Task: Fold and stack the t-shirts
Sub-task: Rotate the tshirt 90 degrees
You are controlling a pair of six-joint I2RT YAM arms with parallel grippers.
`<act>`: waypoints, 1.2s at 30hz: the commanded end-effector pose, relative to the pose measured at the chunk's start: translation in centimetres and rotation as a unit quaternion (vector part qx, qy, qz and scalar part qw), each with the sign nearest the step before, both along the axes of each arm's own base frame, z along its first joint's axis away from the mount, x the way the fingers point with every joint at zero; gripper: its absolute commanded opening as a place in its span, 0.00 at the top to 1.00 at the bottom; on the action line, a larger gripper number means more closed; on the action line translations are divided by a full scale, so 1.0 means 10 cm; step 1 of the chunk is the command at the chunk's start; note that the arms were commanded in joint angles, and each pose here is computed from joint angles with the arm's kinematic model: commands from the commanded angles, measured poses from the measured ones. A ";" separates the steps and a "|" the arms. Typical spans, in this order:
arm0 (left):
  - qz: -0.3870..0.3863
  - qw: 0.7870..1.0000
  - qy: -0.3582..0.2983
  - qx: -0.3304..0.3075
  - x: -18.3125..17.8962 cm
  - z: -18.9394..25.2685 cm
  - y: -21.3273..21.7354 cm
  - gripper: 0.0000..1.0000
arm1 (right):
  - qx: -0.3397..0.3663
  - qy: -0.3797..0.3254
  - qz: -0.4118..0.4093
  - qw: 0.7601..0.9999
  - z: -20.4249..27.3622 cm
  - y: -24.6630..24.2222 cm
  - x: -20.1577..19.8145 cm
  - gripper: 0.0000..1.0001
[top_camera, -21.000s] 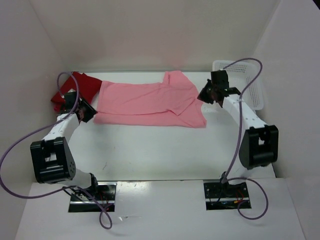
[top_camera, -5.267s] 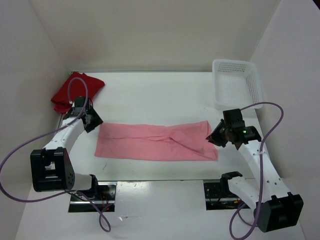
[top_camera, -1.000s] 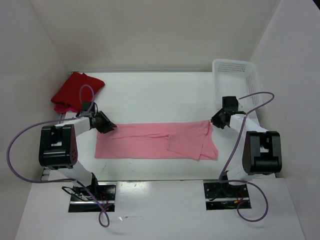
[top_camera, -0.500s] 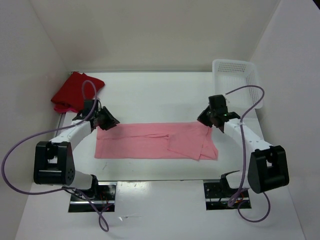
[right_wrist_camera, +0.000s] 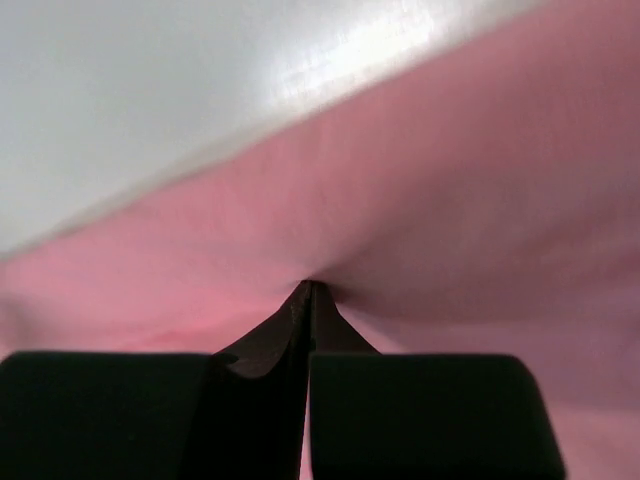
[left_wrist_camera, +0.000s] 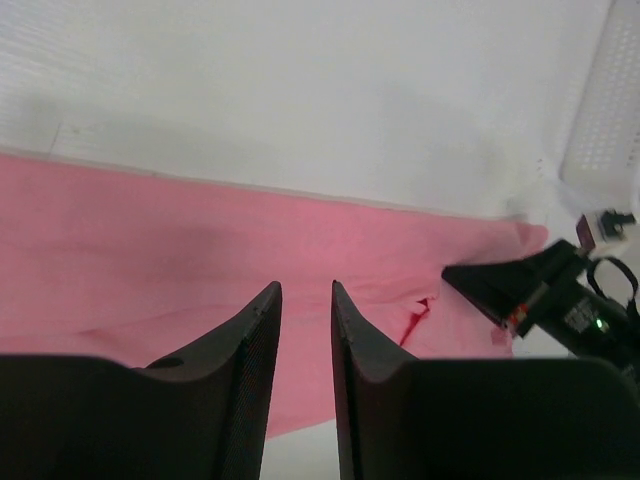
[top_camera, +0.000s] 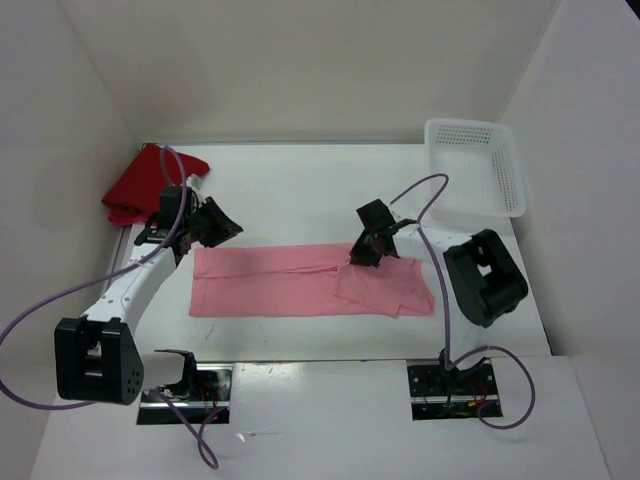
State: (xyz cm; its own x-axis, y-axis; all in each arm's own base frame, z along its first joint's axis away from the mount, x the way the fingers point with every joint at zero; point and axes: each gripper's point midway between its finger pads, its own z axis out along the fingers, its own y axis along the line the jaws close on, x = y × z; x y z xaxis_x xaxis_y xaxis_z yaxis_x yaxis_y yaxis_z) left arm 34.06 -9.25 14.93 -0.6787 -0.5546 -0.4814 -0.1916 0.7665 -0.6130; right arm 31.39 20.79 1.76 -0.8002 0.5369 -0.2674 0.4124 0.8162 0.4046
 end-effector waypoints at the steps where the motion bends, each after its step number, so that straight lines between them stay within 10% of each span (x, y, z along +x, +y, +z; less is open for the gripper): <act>1: -0.023 0.999 -0.027 -0.021 -0.03 0.27 -0.11 0.67 | -0.010 -0.013 -0.015 1.000 -0.14 0.03 0.35 1.00; 10: -0.027 0.999 -0.023 0.015 -0.21 0.32 -0.02 0.67 | 0.033 -0.061 0.078 0.995 0.00 1.09 1.85 0.99; 14: -0.029 0.998 -0.045 0.018 -0.12 0.55 -0.02 0.65 | 0.081 -0.240 0.111 0.961 1.70 1.52 2.57 0.84; 22: -0.037 0.997 -0.074 -0.001 0.07 0.75 -0.07 0.64 | 0.094 -0.278 0.160 0.942 2.49 1.30 1.57 0.61; 31: -0.045 0.997 -0.063 0.025 0.31 0.62 -0.03 0.62 | 0.170 -0.119 0.267 0.941 1.24 2.06 -0.45 0.58; 36: -0.038 0.996 -0.066 0.047 0.39 0.60 0.06 0.61 | 0.184 -0.092 0.267 0.942 0.85 2.33 -0.67 0.53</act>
State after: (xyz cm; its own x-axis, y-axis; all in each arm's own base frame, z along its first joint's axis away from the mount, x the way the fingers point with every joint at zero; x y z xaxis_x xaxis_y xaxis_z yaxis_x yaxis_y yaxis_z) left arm 36.52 -9.46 18.89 -0.6951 -0.4752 -0.5394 -0.1037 0.8089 -0.5788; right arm 23.12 42.46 9.79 -0.9476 0.0669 -0.3125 -0.1649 0.7354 0.6573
